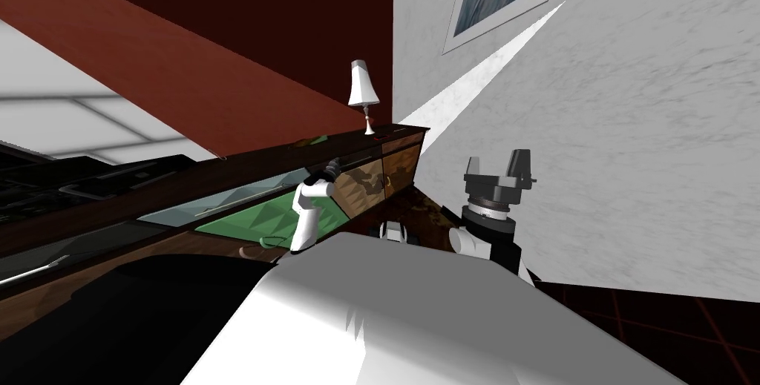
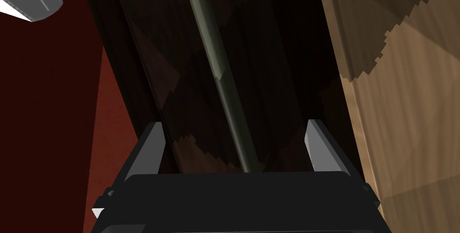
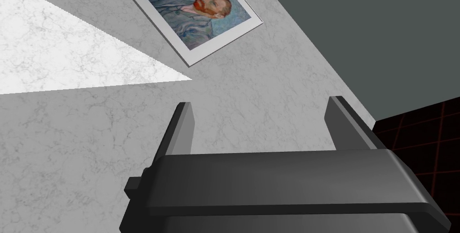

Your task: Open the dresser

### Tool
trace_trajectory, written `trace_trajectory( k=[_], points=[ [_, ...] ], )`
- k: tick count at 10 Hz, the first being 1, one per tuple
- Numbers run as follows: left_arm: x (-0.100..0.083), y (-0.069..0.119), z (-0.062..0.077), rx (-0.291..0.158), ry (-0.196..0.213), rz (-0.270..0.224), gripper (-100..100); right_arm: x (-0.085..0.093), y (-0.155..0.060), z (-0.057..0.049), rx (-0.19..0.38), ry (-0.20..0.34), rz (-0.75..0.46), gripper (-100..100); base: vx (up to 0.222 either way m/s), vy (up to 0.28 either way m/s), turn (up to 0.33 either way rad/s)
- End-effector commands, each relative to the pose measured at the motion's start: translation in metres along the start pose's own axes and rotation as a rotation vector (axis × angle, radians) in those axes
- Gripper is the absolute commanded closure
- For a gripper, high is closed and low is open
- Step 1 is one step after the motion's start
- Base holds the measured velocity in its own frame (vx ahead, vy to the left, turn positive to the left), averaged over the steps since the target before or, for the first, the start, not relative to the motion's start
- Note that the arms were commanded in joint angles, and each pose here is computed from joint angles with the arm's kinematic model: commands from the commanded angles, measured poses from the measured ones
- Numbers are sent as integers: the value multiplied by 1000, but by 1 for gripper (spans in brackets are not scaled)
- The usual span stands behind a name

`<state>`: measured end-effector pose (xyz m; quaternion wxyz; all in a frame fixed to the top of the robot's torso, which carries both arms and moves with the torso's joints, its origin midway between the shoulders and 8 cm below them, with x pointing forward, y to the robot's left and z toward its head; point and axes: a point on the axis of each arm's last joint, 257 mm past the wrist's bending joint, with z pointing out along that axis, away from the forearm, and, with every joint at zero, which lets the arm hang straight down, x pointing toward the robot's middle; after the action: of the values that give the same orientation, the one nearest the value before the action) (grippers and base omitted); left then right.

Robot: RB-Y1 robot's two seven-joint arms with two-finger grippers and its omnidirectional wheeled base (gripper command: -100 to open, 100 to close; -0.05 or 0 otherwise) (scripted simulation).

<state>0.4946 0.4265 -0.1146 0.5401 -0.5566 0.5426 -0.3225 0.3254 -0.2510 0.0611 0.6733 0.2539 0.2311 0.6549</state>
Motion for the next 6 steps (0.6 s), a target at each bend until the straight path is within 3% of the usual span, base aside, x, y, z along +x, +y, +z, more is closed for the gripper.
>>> trace_trajectory(
  k=[1, 6],
  points=[
    [-18, -21, 4, 42, -42, 17, -100, 0, 0, 0, 0, 0, 0, 0, -8, 5, -4],
    [-18, -21, 4, 42, -42, 17, -100, 0, 0, 0, 0, 0, 0, 0, -5, 5, -4]
  ],
)
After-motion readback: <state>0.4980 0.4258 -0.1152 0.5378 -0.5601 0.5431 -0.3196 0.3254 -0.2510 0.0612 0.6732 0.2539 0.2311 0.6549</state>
